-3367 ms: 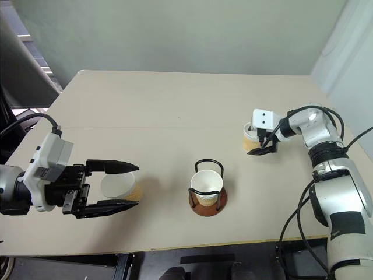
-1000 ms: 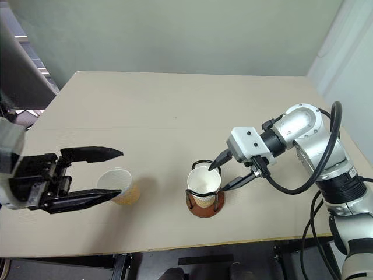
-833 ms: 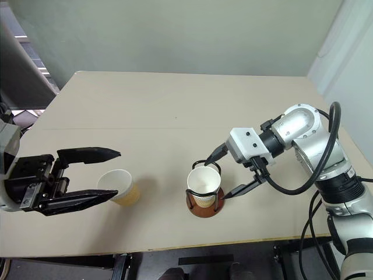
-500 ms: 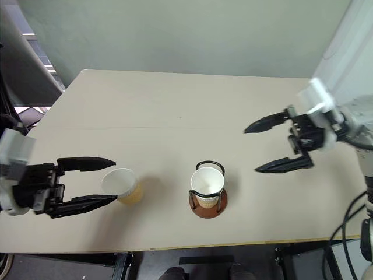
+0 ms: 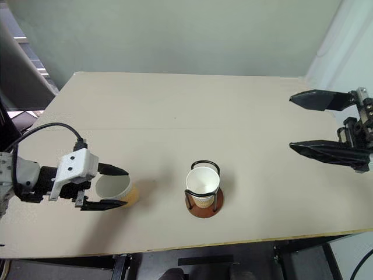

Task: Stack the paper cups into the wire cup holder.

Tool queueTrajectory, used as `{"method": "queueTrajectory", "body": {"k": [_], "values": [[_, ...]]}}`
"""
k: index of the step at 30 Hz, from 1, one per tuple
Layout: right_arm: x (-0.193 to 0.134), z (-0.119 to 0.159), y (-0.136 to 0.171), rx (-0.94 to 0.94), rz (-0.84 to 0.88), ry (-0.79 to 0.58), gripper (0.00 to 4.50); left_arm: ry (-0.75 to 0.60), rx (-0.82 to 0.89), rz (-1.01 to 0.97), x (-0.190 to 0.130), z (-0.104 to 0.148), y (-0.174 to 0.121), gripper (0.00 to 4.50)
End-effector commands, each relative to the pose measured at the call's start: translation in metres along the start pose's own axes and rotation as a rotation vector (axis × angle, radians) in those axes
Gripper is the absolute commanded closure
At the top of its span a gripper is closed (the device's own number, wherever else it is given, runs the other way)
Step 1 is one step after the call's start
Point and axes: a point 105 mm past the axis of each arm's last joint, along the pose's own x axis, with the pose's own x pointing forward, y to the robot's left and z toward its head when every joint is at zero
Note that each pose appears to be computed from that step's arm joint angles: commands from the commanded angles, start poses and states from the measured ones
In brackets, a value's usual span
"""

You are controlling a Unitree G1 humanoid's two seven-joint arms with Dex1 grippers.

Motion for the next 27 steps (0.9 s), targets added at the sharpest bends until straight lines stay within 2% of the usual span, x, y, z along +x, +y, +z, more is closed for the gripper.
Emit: {"method": "queueTrajectory", "body": {"k": [1, 11, 14, 23, 27], "values": [[0.000, 0.010, 0.003, -0.063, -0.022, 0.009, 0.06, 0.056, 0.041, -0.009, -0.002, -0.005, 0.003, 0.38], [0.002, 0.005, 0.000, -0.079, -0.031, 0.045, 0.06, 0.118, 0.027, -0.081, 0.007, -0.017, -0.009, 0.38], [0.003, 0.003, -0.001, -0.084, -0.028, 0.053, 0.01, 0.143, 0.021, -0.077, 0.011, -0.024, -0.011, 0.97], [0.003, 0.001, -0.005, -0.105, -0.029, 0.075, 0.01, 0.143, 0.019, -0.066, 0.014, -0.025, -0.011, 4.35], [0.002, 0.000, -0.005, -0.104, -0.031, 0.086, 0.01, 0.133, 0.011, -0.075, 0.009, -0.023, -0.010, 4.46]]}}
